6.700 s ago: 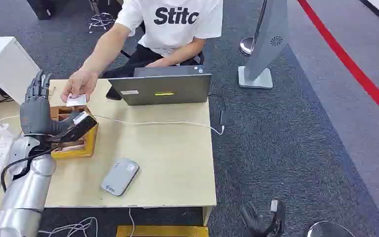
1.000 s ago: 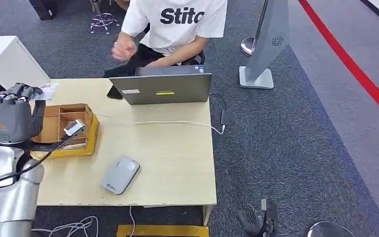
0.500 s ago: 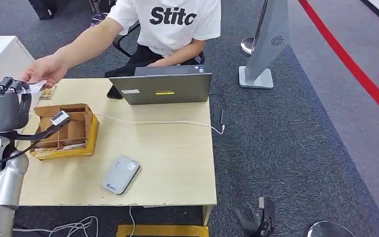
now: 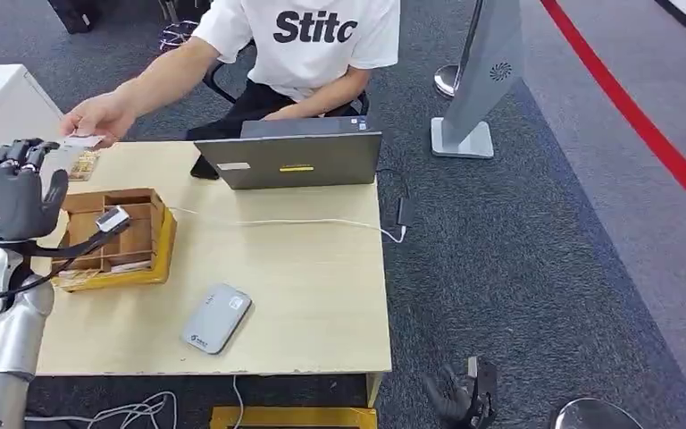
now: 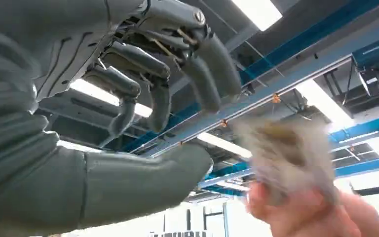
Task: Pass the card to the sensor for recognition and then transmit it.
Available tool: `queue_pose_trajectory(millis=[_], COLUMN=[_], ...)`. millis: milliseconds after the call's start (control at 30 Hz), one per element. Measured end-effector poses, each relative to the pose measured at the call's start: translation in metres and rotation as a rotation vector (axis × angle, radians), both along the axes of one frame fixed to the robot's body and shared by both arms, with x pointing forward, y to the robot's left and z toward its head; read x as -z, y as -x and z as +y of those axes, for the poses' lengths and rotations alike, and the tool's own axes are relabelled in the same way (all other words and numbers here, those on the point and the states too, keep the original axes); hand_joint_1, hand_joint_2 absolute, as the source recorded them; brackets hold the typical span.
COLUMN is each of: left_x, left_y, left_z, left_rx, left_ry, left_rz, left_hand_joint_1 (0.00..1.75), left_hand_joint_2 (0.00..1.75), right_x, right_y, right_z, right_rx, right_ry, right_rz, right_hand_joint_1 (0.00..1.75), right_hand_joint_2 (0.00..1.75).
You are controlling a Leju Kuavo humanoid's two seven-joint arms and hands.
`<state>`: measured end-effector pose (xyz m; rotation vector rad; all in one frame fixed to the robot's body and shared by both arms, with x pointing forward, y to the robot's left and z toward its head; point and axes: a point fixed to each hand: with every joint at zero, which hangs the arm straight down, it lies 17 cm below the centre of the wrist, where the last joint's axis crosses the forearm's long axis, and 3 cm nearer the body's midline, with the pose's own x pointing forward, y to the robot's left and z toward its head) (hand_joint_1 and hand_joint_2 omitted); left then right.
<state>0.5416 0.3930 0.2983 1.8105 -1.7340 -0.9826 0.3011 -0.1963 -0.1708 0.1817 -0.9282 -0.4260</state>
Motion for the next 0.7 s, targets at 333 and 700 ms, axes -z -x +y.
queue_pose_trajectory(millis=[333,700], left_x=[0.047,0.093], left_y=[0.04,0.072], left_z=[-0.048,-0.077], left_rx=[0.11,0.155], left_ry=[-0.012,0.012], left_rz=[0.037,0.113], left_hand_joint_1=[0.0,0.0], left_hand_joint_2=[1.75,1.75], right_x=[0.0,0.002], right_y=[0.003,0.009], right_z=[-0.004,-0.006], right_rx=[0.029,0.041], right_ry=[-0.004,-0.004], right_rz=[-0.01,-0.008], right_hand_joint_1=[0.0,0.0], right_hand_joint_2=[1.75,1.75])
